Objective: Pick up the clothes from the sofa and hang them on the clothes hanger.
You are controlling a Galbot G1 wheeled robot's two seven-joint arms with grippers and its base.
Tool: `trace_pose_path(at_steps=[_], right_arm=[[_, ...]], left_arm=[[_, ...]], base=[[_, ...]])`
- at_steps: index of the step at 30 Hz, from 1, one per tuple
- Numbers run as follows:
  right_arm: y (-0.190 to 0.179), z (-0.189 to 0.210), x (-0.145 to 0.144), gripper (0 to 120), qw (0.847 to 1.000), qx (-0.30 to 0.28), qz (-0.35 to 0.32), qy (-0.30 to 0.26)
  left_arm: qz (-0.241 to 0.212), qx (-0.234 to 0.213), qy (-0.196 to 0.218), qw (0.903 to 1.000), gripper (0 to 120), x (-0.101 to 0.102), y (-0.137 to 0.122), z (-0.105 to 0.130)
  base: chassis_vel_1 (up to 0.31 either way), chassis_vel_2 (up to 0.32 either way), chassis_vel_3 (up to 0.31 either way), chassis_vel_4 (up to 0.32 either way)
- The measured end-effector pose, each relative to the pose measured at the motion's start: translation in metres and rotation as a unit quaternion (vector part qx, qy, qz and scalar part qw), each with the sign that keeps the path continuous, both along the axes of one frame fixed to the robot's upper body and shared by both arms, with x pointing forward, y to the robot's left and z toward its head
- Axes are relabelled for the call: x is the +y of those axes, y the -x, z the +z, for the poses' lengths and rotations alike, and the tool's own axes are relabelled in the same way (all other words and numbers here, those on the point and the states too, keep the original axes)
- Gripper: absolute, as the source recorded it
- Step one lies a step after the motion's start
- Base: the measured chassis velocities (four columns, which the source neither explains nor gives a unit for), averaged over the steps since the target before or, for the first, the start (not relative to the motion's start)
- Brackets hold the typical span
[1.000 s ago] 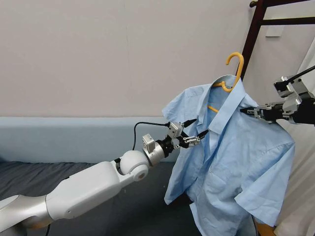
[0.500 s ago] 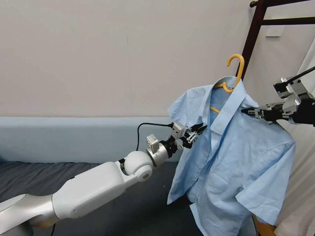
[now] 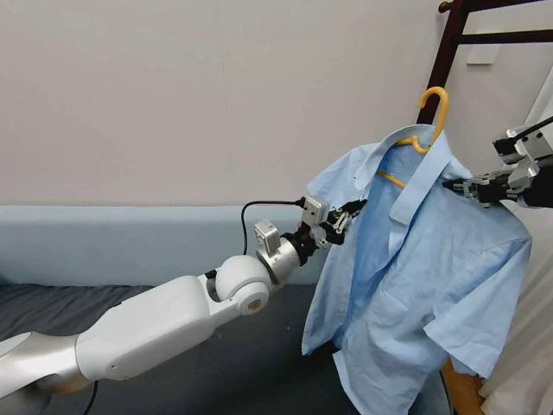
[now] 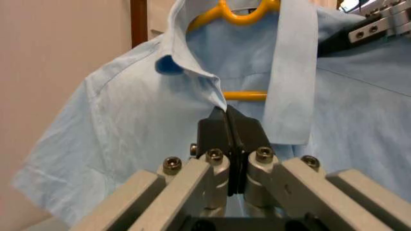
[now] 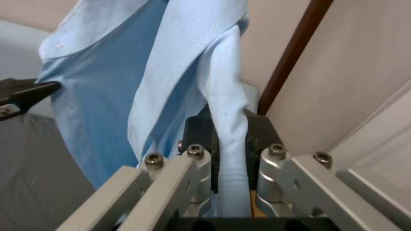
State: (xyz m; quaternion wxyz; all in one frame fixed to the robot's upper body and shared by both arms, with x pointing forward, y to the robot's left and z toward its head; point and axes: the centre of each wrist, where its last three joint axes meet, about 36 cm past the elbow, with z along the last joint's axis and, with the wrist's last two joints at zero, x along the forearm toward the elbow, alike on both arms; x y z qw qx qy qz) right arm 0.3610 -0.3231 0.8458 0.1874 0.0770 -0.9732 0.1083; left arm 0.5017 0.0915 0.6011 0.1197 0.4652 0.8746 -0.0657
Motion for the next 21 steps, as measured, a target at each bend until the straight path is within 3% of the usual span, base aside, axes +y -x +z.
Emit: trace_pose_path(at_steps=[3, 5, 10, 19, 21], right_arm=[[-0.001, 0.0, -0.001, 7, 1.0, -0.001, -0.005, 0.0], [-0.002, 0.0, -0.002, 7, 1.0, -0.007, -0.009, 0.0], [-0.002, 0.0, -0.004, 7, 1.0, -0.014, -0.012, -0.009], [0.002, 0.002, -0.007, 7, 0.998, -0.029, -0.025, -0.043], [0.0, 0.01, -0.014, 7, 0.997, -0.042, -0.047, -0.051]], left_arm=[[0.01, 0.012, 0.0, 0.9999, 0, 0.0, 0.001, 0.001], [0.032, 0.049, 0.008, 0.9983, 0, -0.011, 0.006, 0.005], [0.043, 0.062, -0.001, 0.9971, 2, -0.021, 0.009, 0.007], [0.052, 0.069, -0.037, 0.9955, 30, -0.012, 0.019, 0.019], [0.061, 0.064, -0.04, 0.9952, 43, -0.001, 0.027, 0.025]], base=[[0.0, 0.0, 0.0, 0.0], [0.0, 0.0, 0.0, 0.0], [0.0, 0.0, 0.0, 0.0], [0.0, 0.0, 0.0, 0.0], [0.0, 0.0, 0.0, 0.0]])
